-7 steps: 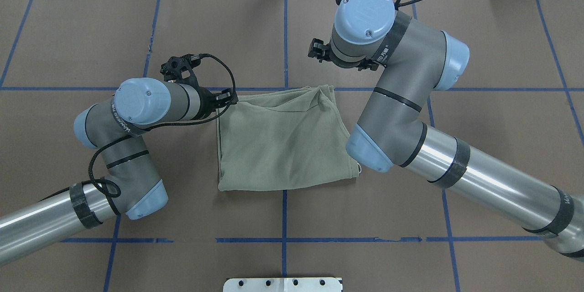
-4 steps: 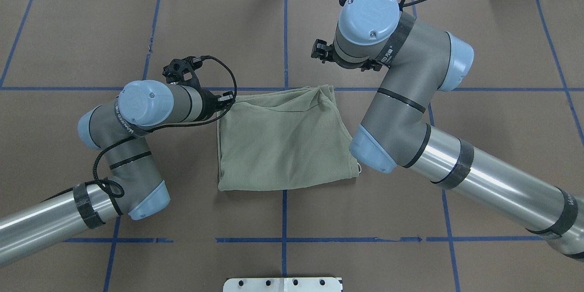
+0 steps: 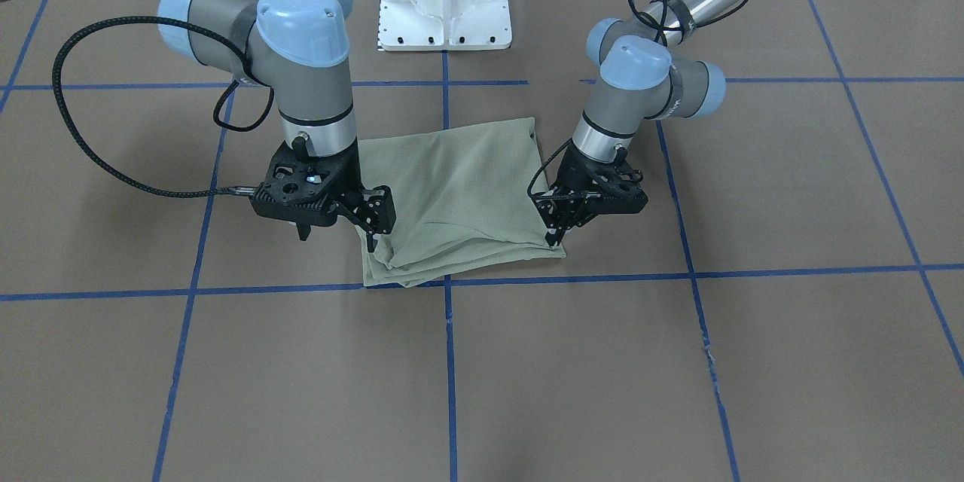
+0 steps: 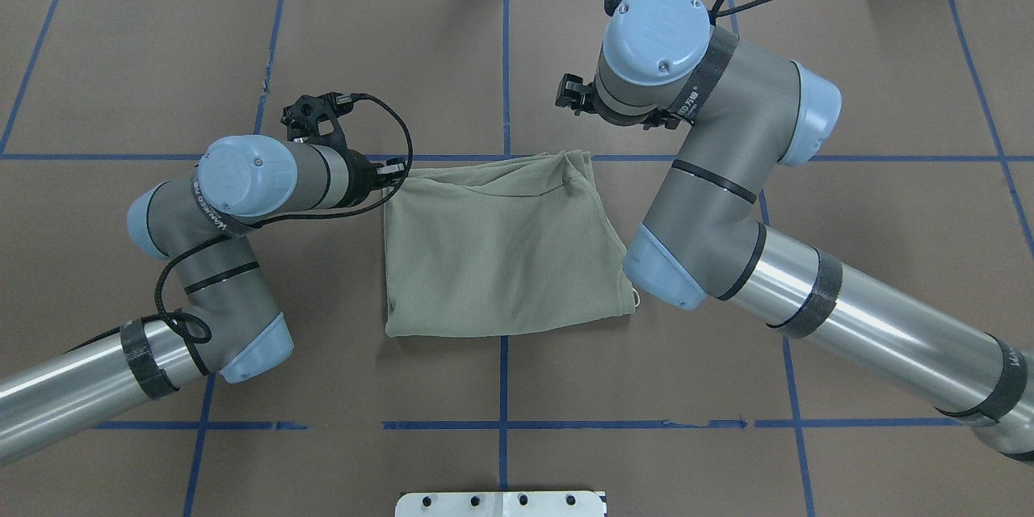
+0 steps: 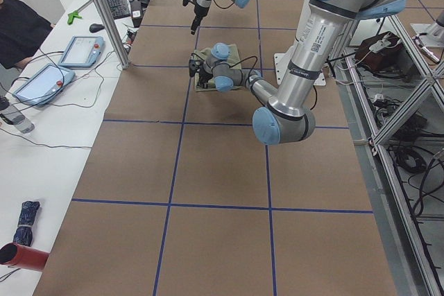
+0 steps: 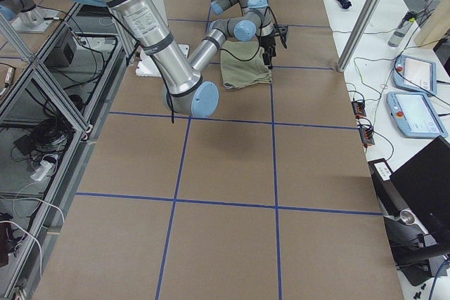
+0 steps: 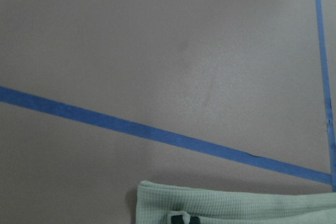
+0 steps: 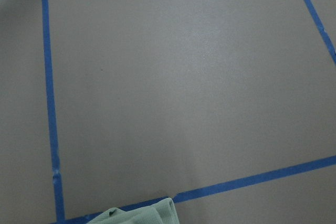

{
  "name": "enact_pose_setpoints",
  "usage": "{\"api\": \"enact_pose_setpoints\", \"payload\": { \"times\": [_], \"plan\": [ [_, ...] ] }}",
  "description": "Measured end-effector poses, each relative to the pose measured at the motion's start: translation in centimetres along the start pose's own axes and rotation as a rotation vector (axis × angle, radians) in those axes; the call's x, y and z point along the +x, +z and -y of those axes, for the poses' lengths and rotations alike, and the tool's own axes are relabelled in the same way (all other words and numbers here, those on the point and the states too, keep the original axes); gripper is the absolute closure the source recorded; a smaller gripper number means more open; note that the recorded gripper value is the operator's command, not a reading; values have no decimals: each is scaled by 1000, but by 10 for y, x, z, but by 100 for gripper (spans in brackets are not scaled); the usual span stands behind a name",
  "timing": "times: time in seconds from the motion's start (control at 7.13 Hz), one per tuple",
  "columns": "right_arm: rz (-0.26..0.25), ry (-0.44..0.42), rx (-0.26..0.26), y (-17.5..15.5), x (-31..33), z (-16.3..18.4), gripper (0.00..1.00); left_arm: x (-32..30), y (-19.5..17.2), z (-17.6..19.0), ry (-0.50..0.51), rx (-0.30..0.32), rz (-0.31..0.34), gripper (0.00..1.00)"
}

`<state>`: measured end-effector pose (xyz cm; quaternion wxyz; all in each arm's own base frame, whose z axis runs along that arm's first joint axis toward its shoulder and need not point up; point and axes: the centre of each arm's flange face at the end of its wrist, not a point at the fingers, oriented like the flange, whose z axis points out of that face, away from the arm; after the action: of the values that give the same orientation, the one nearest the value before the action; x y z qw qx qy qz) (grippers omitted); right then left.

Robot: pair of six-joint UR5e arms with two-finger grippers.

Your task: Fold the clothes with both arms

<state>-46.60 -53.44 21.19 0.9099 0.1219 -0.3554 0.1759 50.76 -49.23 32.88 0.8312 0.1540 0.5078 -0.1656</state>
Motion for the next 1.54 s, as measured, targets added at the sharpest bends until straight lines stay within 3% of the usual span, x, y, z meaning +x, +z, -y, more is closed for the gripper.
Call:
{"api": "enact_pose_setpoints", "payload": {
  "times": [0.42, 0.56, 0.84, 1.12, 1.26, 1.54],
  "plan": [
    [-7, -3, -4, 5, 4, -2, 0, -7, -5, 21, 43, 27, 7, 100],
    [-9, -5, -6, 7, 5, -3, 0, -8, -5, 23, 54, 30, 8, 4],
    [-14, -23, -13, 11, 9, -4, 0, -15, -5, 24, 81, 29, 17, 0],
    [-16, -128, -35, 11, 21, 10, 0, -29, -18, 44, 196, 33, 26, 0],
    [-14, -187, -84, 12, 48, 32, 0, -57, -36, 63, 279, 22, 38, 0],
    [-8, -341, -174, 7, 165, 94, 0, -146, -96, 113, 479, -20, 92, 0]
  ]
}}
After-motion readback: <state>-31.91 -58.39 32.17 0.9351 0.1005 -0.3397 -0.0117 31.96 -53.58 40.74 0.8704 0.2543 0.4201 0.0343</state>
